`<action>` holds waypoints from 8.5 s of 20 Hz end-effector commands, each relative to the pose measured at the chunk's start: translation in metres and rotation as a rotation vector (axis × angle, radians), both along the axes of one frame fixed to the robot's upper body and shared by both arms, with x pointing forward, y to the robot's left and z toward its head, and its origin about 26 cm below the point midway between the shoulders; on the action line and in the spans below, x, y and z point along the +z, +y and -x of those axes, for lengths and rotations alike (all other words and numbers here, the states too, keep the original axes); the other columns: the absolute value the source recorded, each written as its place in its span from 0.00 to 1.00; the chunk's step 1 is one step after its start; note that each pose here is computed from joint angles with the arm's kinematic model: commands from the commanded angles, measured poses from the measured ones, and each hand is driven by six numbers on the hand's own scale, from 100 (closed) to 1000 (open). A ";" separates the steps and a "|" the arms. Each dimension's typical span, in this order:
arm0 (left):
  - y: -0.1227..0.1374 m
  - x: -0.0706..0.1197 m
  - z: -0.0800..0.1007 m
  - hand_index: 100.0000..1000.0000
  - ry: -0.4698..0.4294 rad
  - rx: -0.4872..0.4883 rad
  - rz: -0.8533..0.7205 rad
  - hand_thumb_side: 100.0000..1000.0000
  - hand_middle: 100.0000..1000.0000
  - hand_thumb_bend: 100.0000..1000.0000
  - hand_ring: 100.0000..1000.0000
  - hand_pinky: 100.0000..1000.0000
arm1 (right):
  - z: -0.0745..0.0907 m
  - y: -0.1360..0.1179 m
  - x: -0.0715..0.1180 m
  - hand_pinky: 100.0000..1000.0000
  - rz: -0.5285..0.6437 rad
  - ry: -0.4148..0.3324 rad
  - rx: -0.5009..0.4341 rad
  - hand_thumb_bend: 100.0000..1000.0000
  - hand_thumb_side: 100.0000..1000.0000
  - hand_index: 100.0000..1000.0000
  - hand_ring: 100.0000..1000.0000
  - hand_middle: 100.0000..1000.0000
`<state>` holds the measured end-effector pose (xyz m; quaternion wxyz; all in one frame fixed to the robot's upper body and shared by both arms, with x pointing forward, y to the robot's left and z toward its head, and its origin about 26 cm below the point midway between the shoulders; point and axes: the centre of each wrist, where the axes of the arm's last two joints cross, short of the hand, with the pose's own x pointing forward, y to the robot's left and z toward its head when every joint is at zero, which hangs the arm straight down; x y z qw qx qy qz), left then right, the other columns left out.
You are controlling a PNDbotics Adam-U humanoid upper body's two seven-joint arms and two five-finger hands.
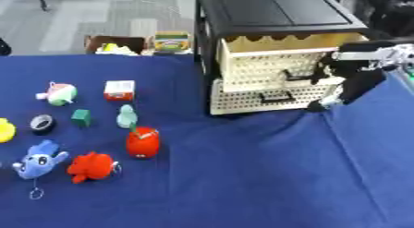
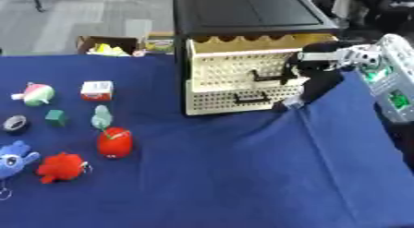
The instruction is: Pick up objects from table and place into drawer.
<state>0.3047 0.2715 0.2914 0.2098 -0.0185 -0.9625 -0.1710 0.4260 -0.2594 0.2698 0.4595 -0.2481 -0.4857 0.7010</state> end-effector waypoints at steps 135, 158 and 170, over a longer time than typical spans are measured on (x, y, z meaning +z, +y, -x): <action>0.001 0.012 0.004 0.78 -0.021 0.003 0.027 0.73 0.66 0.00 0.84 0.58 | 0.000 0.000 0.004 0.00 -0.052 -0.018 0.045 0.08 0.52 0.46 0.01 0.00; -0.002 0.012 0.003 0.78 -0.018 -0.008 0.032 0.73 0.66 0.00 0.84 0.58 | 0.003 0.001 0.005 0.00 -0.067 -0.017 0.087 0.02 0.50 0.41 0.01 0.00; -0.003 0.012 0.003 0.78 -0.018 -0.011 0.032 0.73 0.66 0.00 0.85 0.58 | 0.003 -0.001 0.014 0.00 -0.049 -0.046 0.108 0.01 0.49 0.40 0.01 0.00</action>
